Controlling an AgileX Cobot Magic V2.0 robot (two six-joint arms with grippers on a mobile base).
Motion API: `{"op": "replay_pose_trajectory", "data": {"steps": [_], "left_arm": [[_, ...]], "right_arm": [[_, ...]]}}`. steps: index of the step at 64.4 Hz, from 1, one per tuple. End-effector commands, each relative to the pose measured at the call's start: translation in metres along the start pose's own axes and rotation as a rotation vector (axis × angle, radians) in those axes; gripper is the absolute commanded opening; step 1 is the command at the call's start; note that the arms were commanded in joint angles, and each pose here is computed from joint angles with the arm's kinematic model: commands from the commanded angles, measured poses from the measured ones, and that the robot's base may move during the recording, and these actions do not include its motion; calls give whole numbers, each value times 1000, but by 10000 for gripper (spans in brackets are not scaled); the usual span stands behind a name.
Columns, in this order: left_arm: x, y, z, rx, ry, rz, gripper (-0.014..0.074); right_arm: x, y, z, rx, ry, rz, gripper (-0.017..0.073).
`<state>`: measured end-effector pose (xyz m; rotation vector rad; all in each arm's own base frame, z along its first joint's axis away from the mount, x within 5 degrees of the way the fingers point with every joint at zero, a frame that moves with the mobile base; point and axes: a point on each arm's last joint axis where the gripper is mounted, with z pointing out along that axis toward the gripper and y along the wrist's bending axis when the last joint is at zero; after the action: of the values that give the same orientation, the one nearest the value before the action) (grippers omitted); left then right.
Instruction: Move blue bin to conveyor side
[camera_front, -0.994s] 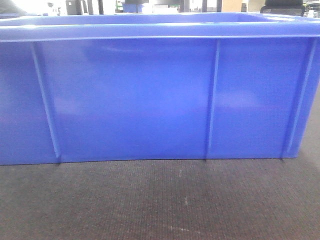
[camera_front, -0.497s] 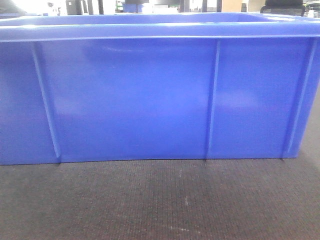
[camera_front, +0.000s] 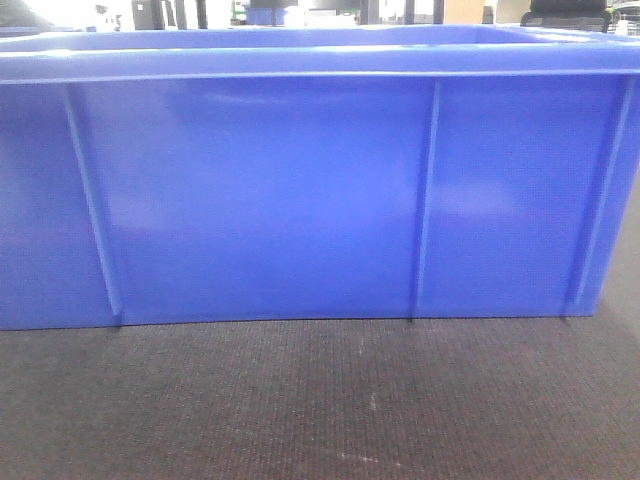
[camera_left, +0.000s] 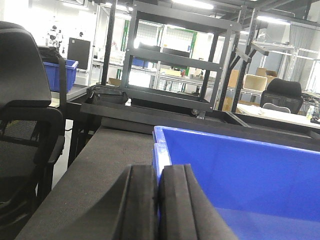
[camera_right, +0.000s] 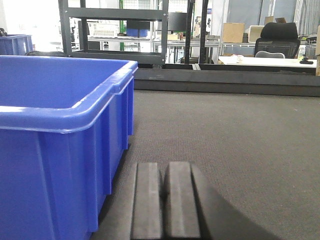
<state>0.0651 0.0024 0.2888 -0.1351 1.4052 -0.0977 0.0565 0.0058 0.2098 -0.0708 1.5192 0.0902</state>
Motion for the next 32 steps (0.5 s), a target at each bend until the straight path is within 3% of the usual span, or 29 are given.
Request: {"op": "replay_pose_trajectory", "data": {"steps": [1,12,16,17,18,20,32], "left_arm": [[-2,0,-1,1,-24,-2,2],[1,1,-1,-11,1,6,2],[7,2,0,-14,39,83,2],[11,2,-1,-8,48,149,2],[12,2,-1,-4,52,176,2],[19,2,-2,8,69,200,2],[63,7,-14,44,116,191,2]], "right_arm": [[-3,0,0,5,-28,-3,-79],[-3,0,0,5,-28,-3,-79],[-3,0,0,5,-28,-3,-79],[-3,0,0,5,-28,-3,-79],[-3,0,0,5,-28,-3,-79],[-3,0,0,5,-28,-3,-79],[-3,0,0,5,-28,-3,-79]]}}
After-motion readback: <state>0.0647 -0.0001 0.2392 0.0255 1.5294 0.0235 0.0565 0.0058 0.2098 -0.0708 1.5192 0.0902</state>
